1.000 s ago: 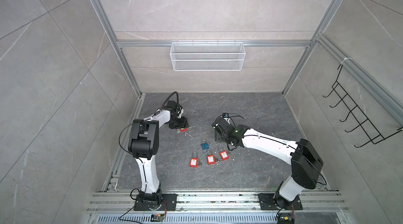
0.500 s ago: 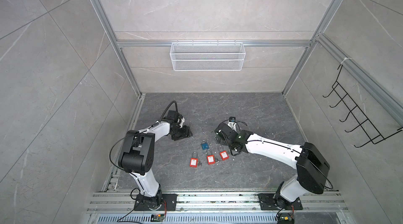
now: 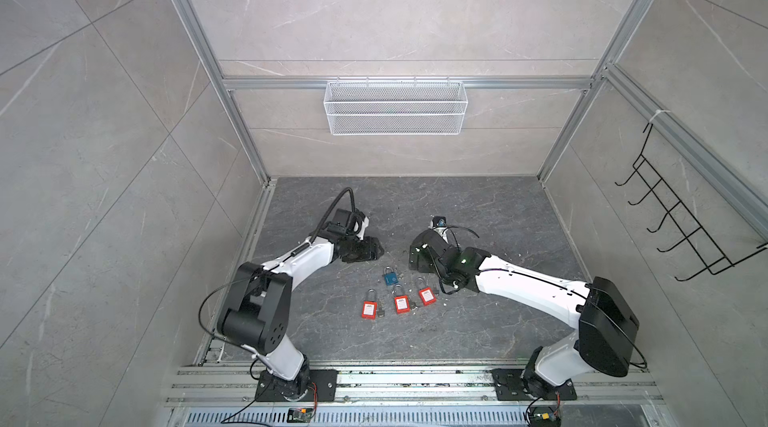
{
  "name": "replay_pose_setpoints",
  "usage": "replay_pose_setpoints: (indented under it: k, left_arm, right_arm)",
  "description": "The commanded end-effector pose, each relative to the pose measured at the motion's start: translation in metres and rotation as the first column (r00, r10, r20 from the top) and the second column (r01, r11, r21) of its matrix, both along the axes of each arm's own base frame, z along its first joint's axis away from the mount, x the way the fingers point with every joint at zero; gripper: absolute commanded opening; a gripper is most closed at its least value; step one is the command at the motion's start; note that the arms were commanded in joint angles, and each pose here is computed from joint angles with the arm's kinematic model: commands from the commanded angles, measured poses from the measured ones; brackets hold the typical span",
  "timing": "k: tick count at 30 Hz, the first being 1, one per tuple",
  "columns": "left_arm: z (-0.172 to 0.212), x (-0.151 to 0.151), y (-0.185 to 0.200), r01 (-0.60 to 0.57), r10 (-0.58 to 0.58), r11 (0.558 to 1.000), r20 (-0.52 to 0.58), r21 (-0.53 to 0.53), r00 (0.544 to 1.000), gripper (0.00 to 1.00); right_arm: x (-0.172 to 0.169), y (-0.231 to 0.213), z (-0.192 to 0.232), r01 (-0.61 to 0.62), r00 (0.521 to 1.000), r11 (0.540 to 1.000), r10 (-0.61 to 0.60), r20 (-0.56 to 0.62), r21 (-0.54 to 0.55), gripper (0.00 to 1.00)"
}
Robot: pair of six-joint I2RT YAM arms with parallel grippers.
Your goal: Lock with the key
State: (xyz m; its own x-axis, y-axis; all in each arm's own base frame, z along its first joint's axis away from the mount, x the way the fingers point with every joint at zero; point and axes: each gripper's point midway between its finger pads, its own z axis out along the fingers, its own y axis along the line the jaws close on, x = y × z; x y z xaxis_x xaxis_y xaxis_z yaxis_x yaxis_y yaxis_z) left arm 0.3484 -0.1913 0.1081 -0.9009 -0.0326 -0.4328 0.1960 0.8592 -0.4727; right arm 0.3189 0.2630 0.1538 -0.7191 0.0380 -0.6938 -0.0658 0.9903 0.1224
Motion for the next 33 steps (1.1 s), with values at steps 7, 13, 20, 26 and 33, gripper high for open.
replay_pose_setpoints:
  k: [7,13,20,26,33]
  left_arm:
    - [0.075,0.003,0.124,-0.346,0.347,0.938,0.136,-0.032,0.928,0.72]
    - [0.081,-0.001,0.153,-0.416,0.43,0.899,0.109,-0.135,0.896,0.75]
    - [0.068,-0.005,0.153,-0.405,0.421,0.9,0.078,-0.163,0.904,0.8]
    - [0.062,-0.01,0.154,-0.391,0.402,0.911,0.074,-0.134,0.912,0.8]
    - [0.064,-0.011,0.153,-0.38,0.392,0.916,0.084,-0.13,0.916,0.8]
  right_arm:
    - [0.021,0.092,-0.009,-0.309,0.944,0.951,0.304,-0.129,-0.015,0.96]
    - [0.036,0.167,-0.039,-0.507,0.843,0.862,0.492,-0.217,-0.012,0.9]
    - [0.057,0.206,-0.087,-0.591,0.774,0.803,0.54,-0.331,-0.074,0.83]
    - [0.068,0.213,-0.107,-0.593,0.777,0.799,0.536,-0.329,-0.099,0.8]
    - [0.069,0.209,-0.126,-0.582,0.784,0.805,0.516,-0.343,-0.119,0.74]
